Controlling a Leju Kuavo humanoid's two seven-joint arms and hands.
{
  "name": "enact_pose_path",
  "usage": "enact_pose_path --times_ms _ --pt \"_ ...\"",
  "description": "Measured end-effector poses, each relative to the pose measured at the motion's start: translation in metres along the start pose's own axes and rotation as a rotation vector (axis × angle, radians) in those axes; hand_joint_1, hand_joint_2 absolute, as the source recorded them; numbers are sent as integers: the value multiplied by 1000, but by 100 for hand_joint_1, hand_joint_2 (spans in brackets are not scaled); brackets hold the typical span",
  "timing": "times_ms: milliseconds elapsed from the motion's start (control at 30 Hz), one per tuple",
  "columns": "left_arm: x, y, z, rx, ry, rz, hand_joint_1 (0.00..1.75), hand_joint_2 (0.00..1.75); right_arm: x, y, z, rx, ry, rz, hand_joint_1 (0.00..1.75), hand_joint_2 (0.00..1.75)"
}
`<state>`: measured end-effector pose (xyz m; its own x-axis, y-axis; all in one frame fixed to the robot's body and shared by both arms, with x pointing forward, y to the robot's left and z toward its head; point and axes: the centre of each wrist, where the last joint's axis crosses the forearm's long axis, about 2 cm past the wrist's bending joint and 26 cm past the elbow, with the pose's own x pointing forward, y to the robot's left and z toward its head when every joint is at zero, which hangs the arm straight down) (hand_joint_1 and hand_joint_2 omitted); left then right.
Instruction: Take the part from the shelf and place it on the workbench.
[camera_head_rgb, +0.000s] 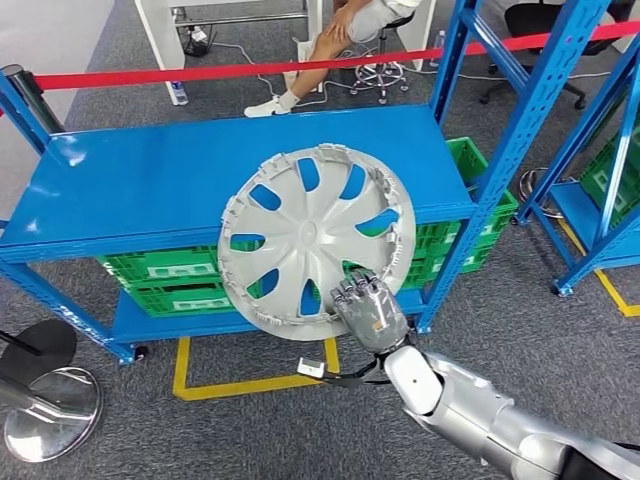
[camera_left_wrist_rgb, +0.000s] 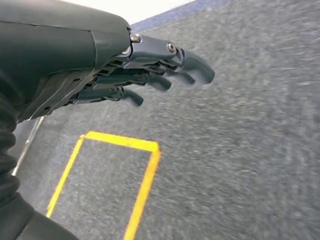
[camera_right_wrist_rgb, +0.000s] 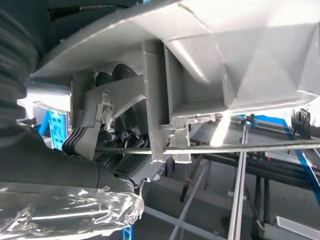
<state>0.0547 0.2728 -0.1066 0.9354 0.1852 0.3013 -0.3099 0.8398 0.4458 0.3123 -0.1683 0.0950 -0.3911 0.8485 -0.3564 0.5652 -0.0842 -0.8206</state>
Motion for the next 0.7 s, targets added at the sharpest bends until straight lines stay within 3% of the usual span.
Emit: enact_pose_path --times_ms 700 --pt "1 -2 1 4 15 -2 0 175 -26 19 34 142 136 -29 175 175"
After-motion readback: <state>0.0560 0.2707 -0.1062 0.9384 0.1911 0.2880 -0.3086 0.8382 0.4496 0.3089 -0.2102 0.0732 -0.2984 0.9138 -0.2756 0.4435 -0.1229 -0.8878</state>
